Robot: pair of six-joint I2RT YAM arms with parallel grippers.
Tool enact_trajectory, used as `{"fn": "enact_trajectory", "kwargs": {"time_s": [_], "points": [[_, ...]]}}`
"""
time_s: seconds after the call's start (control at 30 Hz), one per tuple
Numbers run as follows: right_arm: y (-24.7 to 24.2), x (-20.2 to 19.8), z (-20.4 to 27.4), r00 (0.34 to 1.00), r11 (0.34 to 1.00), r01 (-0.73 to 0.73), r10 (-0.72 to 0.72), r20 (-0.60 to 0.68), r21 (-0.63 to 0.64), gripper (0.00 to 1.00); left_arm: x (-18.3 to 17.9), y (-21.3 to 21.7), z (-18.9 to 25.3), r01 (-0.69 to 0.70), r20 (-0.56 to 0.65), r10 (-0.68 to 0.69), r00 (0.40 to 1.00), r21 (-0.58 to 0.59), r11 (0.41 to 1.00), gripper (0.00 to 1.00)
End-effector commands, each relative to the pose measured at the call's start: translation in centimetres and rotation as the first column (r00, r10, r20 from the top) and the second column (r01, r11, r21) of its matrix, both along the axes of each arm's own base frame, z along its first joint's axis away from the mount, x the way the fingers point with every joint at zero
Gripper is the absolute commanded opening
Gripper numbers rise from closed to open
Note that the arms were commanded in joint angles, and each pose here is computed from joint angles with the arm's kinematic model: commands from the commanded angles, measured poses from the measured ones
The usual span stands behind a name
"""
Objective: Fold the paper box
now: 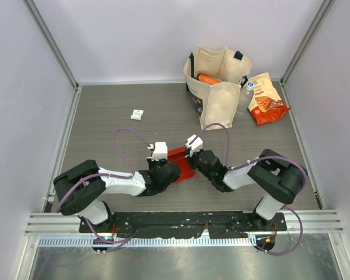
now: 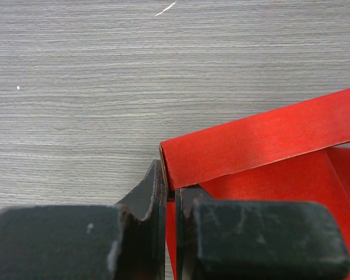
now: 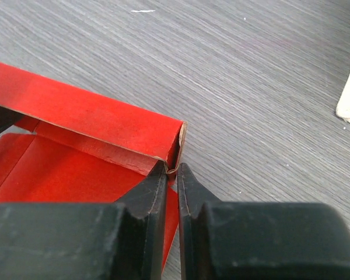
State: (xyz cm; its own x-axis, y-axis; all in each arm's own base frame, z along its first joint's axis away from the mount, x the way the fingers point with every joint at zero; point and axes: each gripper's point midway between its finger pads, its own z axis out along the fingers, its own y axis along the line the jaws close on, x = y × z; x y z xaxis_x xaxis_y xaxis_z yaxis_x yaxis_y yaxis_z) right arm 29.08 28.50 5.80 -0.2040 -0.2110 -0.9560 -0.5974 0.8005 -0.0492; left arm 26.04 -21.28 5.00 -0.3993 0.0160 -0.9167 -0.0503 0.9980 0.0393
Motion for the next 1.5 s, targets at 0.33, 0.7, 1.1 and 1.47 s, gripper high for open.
{"fn": "enact_trajectory", "kwargs": {"time_s": [0.33, 0.7, 1.1, 1.47], "points": [[1.5, 2.4, 3.6, 0.964, 0.961, 0.222, -0.242, 0.112, 0.165, 0.07, 0.1, -0.7, 0.4, 0.009, 0.013, -0.009, 1.000, -0.030, 1.000, 0.00], [0.2, 1.0, 2.1, 0.763, 0.776, 0.620, -0.631, 0.137, 0.117, 0.00, 0.0, -0.6, 0.6, 0.000, 0.015, 0.000, 1.000, -0.048, 0.999, 0.00], [0.4, -2.4, 2.1, 0.971, 0.965, 0.232, -0.223, -0.087, 0.123, 0.64, -0.1, -0.2, 0.4, -0.010, 0.013, 0.011, 1.000, -0.051, 0.999, 0.00], [-3.0, -8.9, 0.2, 0.832, 0.954, 0.072, 0.102, -0.545, 0.290, 0.74, -0.3, 0.2, 0.2, -0.019, -0.016, 0.018, 1.000, -0.061, 0.998, 0.00]]}}
